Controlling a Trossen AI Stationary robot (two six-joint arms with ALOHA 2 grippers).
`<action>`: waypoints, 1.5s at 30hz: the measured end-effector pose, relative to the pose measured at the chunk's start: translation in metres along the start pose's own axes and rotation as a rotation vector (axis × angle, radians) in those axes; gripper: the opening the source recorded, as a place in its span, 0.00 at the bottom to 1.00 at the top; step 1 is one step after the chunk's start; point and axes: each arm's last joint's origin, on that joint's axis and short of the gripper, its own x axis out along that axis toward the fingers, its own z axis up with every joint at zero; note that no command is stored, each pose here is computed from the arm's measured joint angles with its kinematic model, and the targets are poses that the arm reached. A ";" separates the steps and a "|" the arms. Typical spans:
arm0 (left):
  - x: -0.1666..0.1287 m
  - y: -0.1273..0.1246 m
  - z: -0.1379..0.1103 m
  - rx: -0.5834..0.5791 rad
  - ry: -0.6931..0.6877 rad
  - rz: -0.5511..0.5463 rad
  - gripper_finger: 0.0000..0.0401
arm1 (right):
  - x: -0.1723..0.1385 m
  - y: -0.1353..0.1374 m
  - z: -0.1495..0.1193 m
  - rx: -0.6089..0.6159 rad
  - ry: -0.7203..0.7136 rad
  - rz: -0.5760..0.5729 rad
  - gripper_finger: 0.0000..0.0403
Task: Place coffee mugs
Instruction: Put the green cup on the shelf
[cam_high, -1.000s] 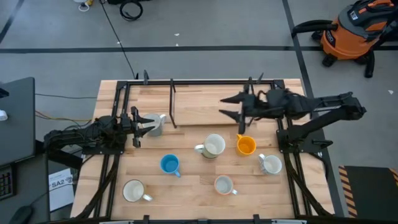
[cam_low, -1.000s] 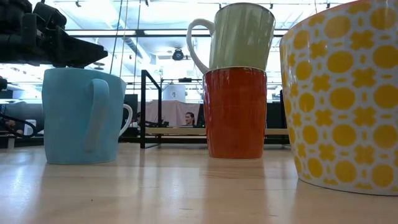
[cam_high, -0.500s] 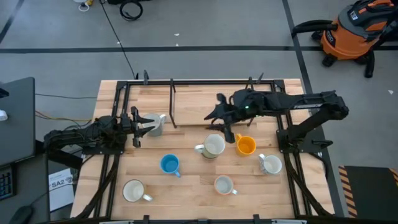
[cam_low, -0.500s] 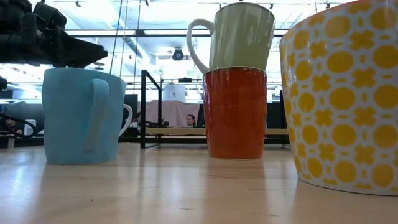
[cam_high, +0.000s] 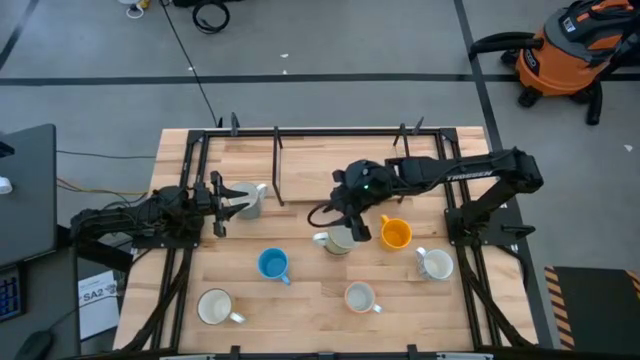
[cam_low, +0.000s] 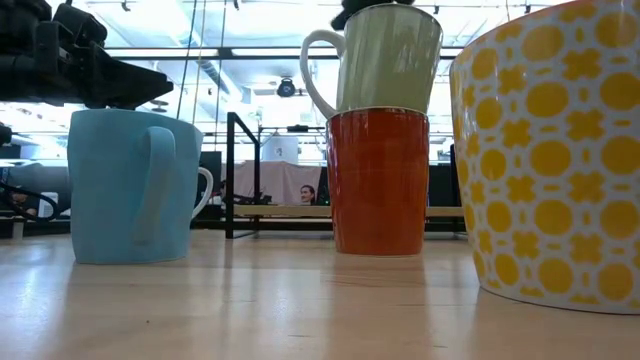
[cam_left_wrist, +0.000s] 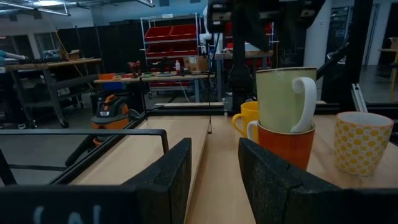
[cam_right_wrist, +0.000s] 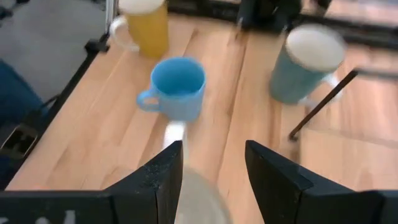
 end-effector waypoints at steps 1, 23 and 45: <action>0.000 0.000 0.000 0.000 0.000 0.000 0.35 | 0.001 0.000 0.000 0.001 0.004 0.001 0.45; 0.001 0.000 -0.001 0.000 0.011 0.000 0.35 | 0.031 -0.004 -0.021 0.014 0.197 0.000 0.43; 0.001 0.000 -0.001 0.001 0.018 -0.001 0.35 | 0.028 -0.004 -0.019 0.023 0.206 -0.001 0.09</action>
